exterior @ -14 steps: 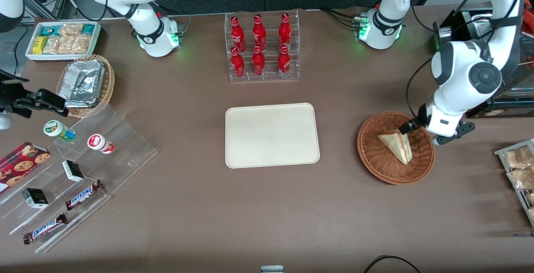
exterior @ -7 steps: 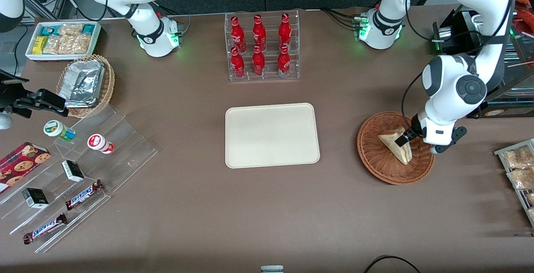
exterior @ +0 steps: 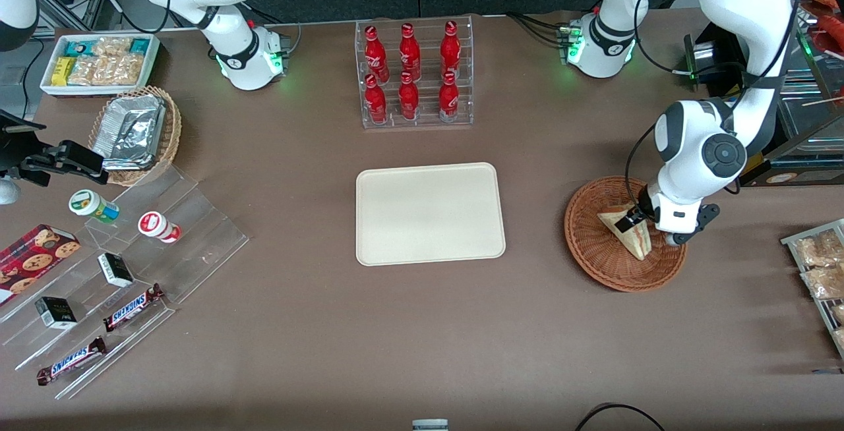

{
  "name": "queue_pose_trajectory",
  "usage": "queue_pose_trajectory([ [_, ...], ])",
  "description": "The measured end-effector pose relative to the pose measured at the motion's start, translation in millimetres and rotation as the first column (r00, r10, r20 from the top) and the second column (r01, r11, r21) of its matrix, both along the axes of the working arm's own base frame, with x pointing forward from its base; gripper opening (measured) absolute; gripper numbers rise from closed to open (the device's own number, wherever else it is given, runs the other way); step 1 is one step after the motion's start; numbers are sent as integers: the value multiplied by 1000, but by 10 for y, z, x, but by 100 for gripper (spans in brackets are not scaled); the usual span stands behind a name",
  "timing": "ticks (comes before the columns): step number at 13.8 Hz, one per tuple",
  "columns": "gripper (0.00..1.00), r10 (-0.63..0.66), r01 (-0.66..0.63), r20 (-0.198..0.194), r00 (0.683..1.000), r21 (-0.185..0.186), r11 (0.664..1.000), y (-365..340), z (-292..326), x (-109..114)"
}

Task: Place sandwich from basket to tray
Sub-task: 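Lower the left gripper and close it on the sandwich, then lift the sandwich and carry it with the left gripper over the tray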

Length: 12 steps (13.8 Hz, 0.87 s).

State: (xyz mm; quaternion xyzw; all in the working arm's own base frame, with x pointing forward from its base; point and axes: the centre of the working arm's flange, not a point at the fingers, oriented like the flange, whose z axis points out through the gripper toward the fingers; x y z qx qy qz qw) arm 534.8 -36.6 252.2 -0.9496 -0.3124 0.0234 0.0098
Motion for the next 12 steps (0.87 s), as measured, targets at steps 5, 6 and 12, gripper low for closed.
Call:
queue_pose_trajectory([
  [5, 35, -2, 2, -48, 999, 3, 1000, -23, -34, -44],
  [6, 32, -6, 7, -68, 998, 5, 1000, -47, 3, -25],
  [12, 17, -93, 94, -104, 990, 9, 996, -577, 734, 365],
])
